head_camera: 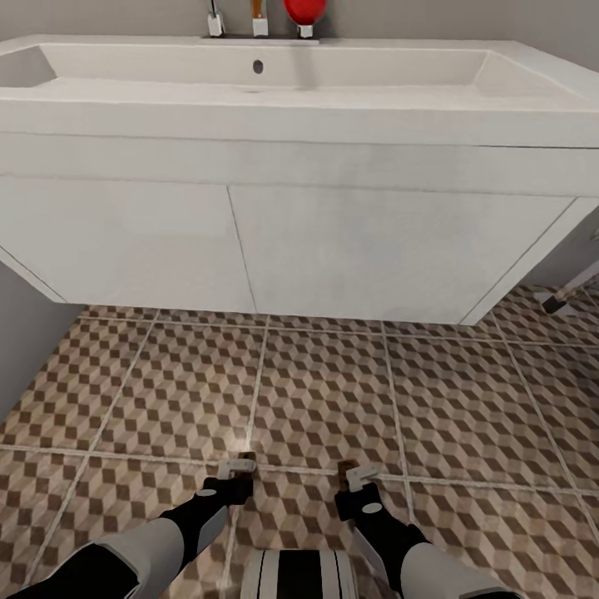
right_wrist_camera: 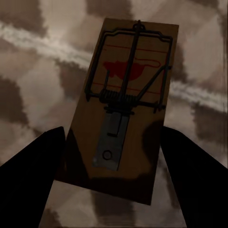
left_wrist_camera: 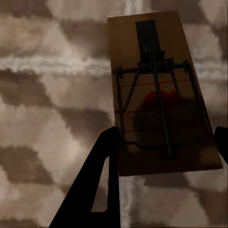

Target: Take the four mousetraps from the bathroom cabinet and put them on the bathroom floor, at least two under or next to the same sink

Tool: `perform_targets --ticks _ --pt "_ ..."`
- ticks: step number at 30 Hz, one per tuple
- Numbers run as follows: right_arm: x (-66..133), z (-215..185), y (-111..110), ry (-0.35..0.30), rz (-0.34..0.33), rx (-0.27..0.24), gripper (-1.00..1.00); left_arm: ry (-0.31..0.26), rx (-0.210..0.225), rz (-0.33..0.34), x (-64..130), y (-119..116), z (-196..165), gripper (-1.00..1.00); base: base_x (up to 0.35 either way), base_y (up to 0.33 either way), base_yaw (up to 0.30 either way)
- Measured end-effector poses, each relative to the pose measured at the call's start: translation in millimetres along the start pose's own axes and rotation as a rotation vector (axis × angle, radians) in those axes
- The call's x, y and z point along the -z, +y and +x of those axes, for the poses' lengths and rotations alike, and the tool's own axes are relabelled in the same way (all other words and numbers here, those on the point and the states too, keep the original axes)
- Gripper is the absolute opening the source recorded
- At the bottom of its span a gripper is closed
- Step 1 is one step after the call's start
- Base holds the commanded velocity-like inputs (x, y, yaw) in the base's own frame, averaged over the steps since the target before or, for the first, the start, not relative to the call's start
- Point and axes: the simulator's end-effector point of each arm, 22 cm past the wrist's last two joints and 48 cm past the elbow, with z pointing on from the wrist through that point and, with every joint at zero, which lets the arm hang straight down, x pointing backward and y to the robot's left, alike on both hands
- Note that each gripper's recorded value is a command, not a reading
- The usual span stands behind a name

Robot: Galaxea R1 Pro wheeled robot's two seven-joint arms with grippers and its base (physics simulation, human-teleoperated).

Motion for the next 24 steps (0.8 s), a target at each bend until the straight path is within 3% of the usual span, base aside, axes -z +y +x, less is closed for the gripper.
perform_targets --ticks 15,24 --pt "-0.1 0.1 0.2 0.000 -0.001 0.000 -1.00 -0.001 0.001 -0.001 -0.2 0.6 -0.2 -1.00 0.029 -0.017 0.000" --pt "0.1 -0.2 0.2 -0.001 -0.001 0.001 -1.00 -0.001 0.001 -0.001 0.1 0.9 -0.2 -1.00 0.265 0.000 0.000"
